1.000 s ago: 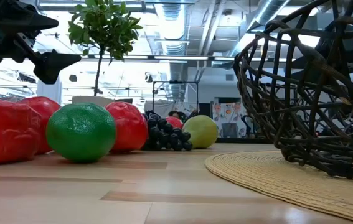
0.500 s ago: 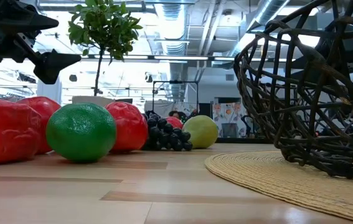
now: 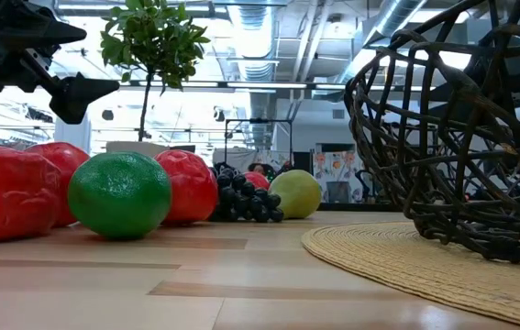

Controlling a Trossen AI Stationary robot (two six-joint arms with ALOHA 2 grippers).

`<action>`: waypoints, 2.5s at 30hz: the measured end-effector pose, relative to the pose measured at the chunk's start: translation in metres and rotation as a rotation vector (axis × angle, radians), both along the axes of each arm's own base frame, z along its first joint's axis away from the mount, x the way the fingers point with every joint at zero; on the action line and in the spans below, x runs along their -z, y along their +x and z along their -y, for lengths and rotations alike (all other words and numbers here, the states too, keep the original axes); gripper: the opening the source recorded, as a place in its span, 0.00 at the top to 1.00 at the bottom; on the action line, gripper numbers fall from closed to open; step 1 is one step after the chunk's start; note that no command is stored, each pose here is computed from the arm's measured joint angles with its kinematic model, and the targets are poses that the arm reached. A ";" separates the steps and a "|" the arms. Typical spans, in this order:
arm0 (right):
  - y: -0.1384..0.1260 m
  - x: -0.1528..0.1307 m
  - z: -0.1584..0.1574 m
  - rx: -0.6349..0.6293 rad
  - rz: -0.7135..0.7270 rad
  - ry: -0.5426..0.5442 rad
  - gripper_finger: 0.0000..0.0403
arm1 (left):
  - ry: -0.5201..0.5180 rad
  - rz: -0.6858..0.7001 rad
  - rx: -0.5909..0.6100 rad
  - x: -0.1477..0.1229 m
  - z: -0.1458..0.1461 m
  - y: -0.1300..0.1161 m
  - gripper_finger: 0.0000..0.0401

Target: Build produce basket

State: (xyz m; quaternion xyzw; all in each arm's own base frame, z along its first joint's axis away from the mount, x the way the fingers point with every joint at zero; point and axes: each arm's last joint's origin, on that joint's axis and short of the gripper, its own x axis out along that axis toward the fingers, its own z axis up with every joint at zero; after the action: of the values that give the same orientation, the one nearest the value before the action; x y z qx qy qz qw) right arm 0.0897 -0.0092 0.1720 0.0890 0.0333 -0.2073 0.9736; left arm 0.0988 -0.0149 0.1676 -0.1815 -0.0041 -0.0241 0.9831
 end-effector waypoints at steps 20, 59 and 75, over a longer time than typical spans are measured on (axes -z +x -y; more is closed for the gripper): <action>0.001 -0.015 0.000 0.018 0.361 0.460 0.17 | -0.445 0.069 -0.264 -0.003 -0.008 -0.001 0.07; 0.001 -0.018 -0.002 -0.082 0.478 0.811 0.17 | 0.078 -0.909 0.091 -0.205 0.024 0.105 0.07; 0.002 -0.016 -0.004 -0.126 0.427 0.772 0.17 | 0.409 -1.343 0.353 -0.113 0.006 0.174 0.07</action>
State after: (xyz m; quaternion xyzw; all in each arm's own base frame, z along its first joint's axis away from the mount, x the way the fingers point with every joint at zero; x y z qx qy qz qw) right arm 0.0916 -0.0053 0.1885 0.4849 -0.0882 -0.0968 0.8647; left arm 0.2724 -0.0205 0.2805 0.0323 0.6349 -0.0663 0.7691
